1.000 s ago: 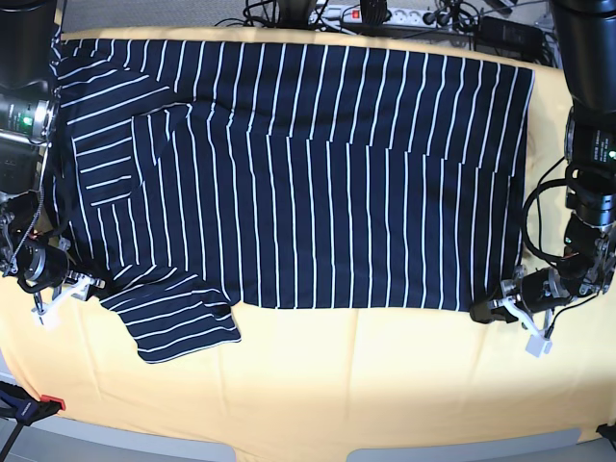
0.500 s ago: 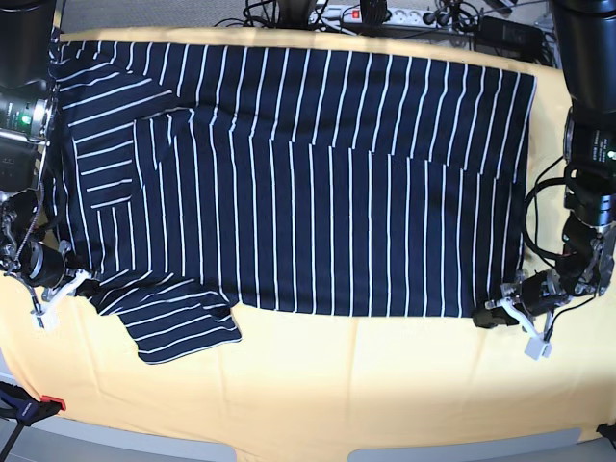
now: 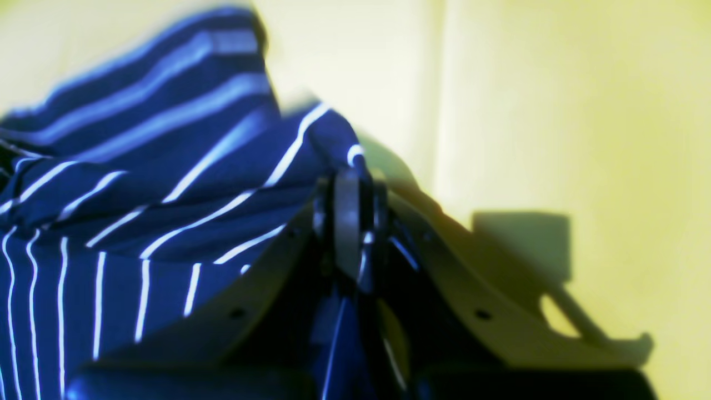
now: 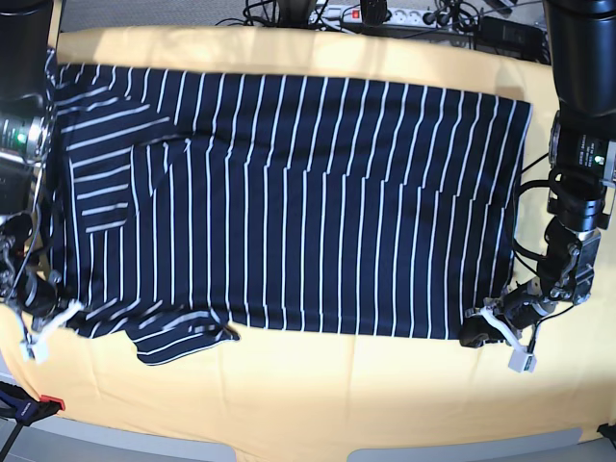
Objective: Fold the T-shirt properly
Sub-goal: 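Lift the hem with both grippers and pull it toward the collar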
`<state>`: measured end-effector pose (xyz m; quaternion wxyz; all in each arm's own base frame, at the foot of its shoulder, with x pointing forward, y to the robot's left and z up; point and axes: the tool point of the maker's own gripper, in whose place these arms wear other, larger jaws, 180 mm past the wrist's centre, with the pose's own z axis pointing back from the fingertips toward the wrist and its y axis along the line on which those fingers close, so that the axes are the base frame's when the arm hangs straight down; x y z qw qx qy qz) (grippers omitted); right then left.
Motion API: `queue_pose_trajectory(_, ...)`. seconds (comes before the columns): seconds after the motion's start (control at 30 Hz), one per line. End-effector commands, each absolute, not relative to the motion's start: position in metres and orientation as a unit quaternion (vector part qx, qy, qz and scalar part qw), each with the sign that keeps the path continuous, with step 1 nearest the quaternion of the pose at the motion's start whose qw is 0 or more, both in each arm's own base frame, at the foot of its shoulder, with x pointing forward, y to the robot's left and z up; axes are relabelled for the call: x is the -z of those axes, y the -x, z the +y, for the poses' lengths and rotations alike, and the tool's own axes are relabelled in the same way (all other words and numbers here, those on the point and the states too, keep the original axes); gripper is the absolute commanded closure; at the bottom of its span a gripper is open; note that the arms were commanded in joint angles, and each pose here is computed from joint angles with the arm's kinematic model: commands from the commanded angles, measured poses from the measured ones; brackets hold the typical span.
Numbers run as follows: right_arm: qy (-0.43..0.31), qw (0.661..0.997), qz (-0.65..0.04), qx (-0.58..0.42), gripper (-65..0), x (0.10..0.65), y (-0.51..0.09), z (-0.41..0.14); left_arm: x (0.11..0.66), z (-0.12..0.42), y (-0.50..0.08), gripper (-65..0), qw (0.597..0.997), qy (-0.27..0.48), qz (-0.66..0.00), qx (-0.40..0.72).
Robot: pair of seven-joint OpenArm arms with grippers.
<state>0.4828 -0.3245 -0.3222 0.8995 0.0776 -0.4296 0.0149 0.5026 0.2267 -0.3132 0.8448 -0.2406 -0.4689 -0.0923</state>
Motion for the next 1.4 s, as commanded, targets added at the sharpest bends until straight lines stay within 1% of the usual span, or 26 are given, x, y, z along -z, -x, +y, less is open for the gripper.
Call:
queue_pose_trajectory(0.0,-0.060,0.881,-0.469,-0.012,0.0,0.288,-0.498,-0.339,0.281,0.232,-0.518,0.0,0.823,0.242,-0.506,0.090)
queue_pose_trajectory(0.17,-0.064,0.881,-0.469,-0.019,0.0,0.287,-0.498,-0.337,0.282,0.232,-0.518,0.0,0.826,0.234,-0.503,0.100)
queue_pose_trajectory(0.4,-0.102,0.882,-0.454,-0.074,0.0,0.294,-0.489,-0.316,0.266,0.233,-0.525,0.0,0.830,0.237,-0.494,0.104)
queue_pose_trajectory(0.6,-0.121,0.896,-0.422,-0.070,0.0,0.305,-0.476,-0.316,0.272,0.212,-0.507,0.0,0.853,0.304,-0.414,0.091)
queue_pose_trajectory(0.67,-0.121,0.897,-0.420,-0.068,0.0,0.306,-0.471,-0.320,0.270,0.207,-0.503,0.0,0.854,0.318,-0.402,0.092)
queue_pose_trajectory(0.8,-0.103,0.898,-0.421,-0.078,0.0,0.302,-0.462,-0.332,0.271,0.203,-0.497,0.0,0.856,0.335,-0.384,0.089)
queue_pose_trajectory(1.0,-0.093,0.902,-0.413,-0.087,0.0,0.302,-0.446,-0.342,0.273,0.192,-0.473,0.0,0.861,0.389,-0.315,0.091)
queue_pose_trajectory(1.07,-0.088,0.905,-0.407,-0.086,0.0,0.306,-0.441,-0.347,0.271,0.195,-0.467,0.0,0.862,0.398,-0.302,0.090)
queue_pose_trajectory(1.17,-0.085,0.907,-0.404,-0.084,0.0,0.307,-0.437,-0.352,0.273,0.209,-0.459,0.0,0.870,0.388,-0.289,0.091)
queue_pose_trajectory(1.37,-0.098,0.902,-0.413,-0.076,0.0,0.303,-0.438,-0.350,0.265,0.237,-0.460,0.0,0.874,0.369,-0.307,0.075)
